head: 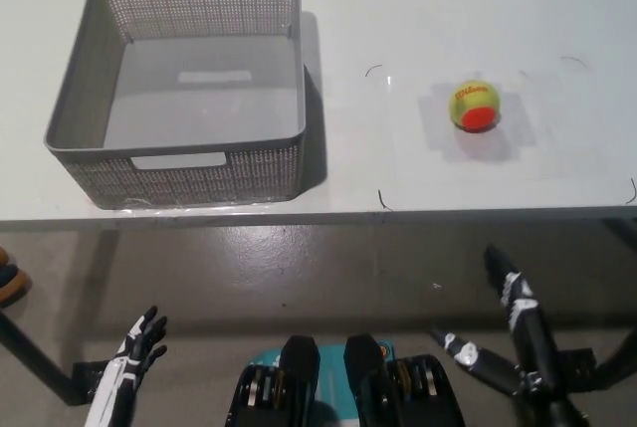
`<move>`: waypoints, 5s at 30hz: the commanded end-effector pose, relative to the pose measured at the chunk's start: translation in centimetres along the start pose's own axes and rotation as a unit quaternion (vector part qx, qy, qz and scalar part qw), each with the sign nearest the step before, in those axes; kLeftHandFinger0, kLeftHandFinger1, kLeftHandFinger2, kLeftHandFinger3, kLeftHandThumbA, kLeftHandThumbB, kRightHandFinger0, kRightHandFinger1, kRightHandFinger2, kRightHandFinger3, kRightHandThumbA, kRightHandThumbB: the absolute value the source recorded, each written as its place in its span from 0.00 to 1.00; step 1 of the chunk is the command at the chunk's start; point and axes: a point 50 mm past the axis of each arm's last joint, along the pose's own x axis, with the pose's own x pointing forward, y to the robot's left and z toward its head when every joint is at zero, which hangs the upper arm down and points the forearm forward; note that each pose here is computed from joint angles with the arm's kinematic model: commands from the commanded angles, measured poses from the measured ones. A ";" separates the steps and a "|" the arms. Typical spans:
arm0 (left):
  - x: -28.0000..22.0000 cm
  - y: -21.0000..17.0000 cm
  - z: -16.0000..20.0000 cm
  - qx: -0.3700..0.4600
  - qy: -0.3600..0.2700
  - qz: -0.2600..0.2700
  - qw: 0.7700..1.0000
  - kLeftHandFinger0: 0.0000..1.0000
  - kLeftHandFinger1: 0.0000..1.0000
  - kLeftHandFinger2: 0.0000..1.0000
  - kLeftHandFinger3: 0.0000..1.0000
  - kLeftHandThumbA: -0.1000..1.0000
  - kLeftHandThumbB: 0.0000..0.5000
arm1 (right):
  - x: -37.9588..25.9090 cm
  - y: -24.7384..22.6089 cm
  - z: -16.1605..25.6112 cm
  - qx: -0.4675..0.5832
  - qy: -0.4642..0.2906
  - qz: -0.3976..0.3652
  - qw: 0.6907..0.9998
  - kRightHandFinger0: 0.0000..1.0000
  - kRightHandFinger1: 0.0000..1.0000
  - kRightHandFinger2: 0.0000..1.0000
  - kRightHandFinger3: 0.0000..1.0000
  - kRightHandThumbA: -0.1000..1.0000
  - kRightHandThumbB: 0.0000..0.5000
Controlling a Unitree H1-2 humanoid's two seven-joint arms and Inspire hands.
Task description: Use the right hand to pick up a tennis ball and put it into a container on the left side
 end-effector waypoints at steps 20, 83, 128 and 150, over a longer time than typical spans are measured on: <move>0.9 1.0 1.5 0.065 -0.022 -0.057 0.996 1.00 1.00 1.00 1.00 0.95 0.77 | 16.4 -8.5 16.1 -0.343 -0.085 -0.030 0.935 1.00 1.00 1.00 1.00 0.97 0.87; 1.6 0.7 1.2 0.108 -0.017 -0.073 0.991 1.00 1.00 1.00 1.00 1.00 0.86 | 35.4 -4.1 10.4 -0.420 0.244 0.127 0.865 1.00 1.00 1.00 1.00 0.93 0.99; 2.4 1.1 1.7 0.109 -0.021 -0.068 0.992 1.00 1.00 1.00 1.00 1.00 0.88 | 34.8 -4.7 9.9 -0.316 0.109 -0.008 0.942 0.00 0.42 0.78 0.82 0.00 0.33; 2.0 1.0 1.2 0.106 -0.016 -0.069 0.992 1.00 1.00 1.00 1.00 1.00 0.87 | 36.9 7.5 26.2 -0.261 -0.130 0.047 0.955 0.00 0.36 0.78 0.84 0.00 0.29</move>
